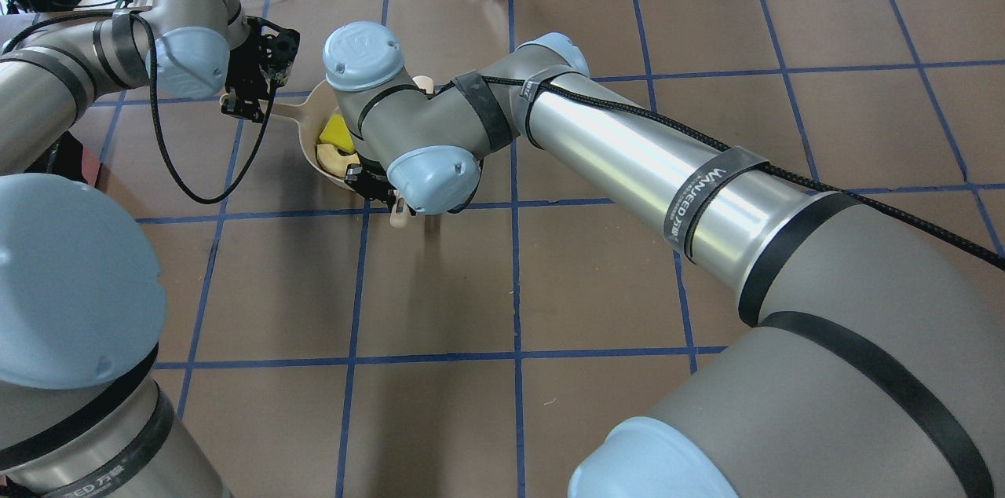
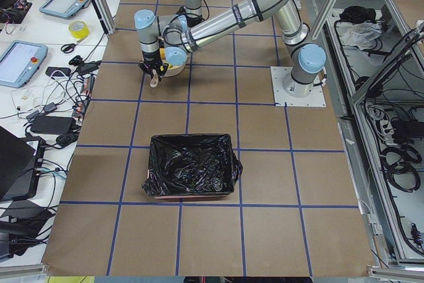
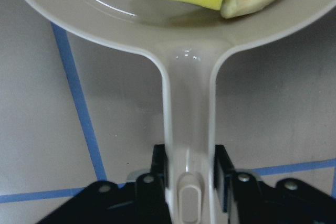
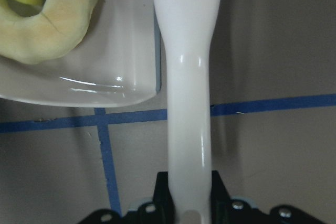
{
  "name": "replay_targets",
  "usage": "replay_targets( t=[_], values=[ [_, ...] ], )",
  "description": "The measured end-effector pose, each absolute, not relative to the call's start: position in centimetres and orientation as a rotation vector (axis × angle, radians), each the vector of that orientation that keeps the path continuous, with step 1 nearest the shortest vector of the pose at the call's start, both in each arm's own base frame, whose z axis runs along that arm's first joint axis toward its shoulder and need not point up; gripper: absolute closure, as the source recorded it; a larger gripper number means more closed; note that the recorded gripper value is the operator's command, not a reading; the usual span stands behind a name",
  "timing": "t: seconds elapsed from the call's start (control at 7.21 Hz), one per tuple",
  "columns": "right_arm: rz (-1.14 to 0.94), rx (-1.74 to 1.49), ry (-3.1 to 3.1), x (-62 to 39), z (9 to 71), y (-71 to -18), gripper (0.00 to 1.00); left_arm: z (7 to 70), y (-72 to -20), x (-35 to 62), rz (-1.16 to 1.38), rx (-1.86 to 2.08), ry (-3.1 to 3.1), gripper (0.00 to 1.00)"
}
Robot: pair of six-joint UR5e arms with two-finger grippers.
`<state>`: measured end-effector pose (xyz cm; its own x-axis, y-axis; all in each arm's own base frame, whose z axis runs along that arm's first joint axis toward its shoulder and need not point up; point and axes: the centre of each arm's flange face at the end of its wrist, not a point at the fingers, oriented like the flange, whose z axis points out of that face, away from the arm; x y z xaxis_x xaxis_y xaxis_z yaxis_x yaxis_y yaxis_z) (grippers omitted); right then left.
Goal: Sweep and dump trash into bin
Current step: 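Sweep the trash pile with the brush into the dustpan held by the left gripper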
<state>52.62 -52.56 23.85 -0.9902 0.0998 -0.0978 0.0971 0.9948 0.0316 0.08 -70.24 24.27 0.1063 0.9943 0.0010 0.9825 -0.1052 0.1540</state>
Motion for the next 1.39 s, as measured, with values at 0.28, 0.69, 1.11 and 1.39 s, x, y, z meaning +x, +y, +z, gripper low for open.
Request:
replay_targets(
  t=[0.28, 0.69, 1.11, 1.39],
  values=[
    [0.018, 0.188, 3.0, 54.4, 24.2, -53.0, 1.0, 24.3, -70.2, 0.1, 0.157, 2.249, 2.021, 1.0],
    [-0.01, 0.223, 2.955, 56.6, 24.5, -53.6, 1.0, 24.2, -70.1, 0.0, 0.148, 2.257, 2.025, 1.0],
    [-0.001, 0.246, 2.924, 57.2, 25.0, -53.5, 1.0, 23.9, -69.8, 0.0, 0.145, 2.265, 2.028, 1.0],
    [0.005, 0.217, 2.947, 56.2, 26.0, -53.8, 1.0, 23.9, -69.8, 0.0, 0.143, 2.267, 2.029, 1.0]
  ],
)
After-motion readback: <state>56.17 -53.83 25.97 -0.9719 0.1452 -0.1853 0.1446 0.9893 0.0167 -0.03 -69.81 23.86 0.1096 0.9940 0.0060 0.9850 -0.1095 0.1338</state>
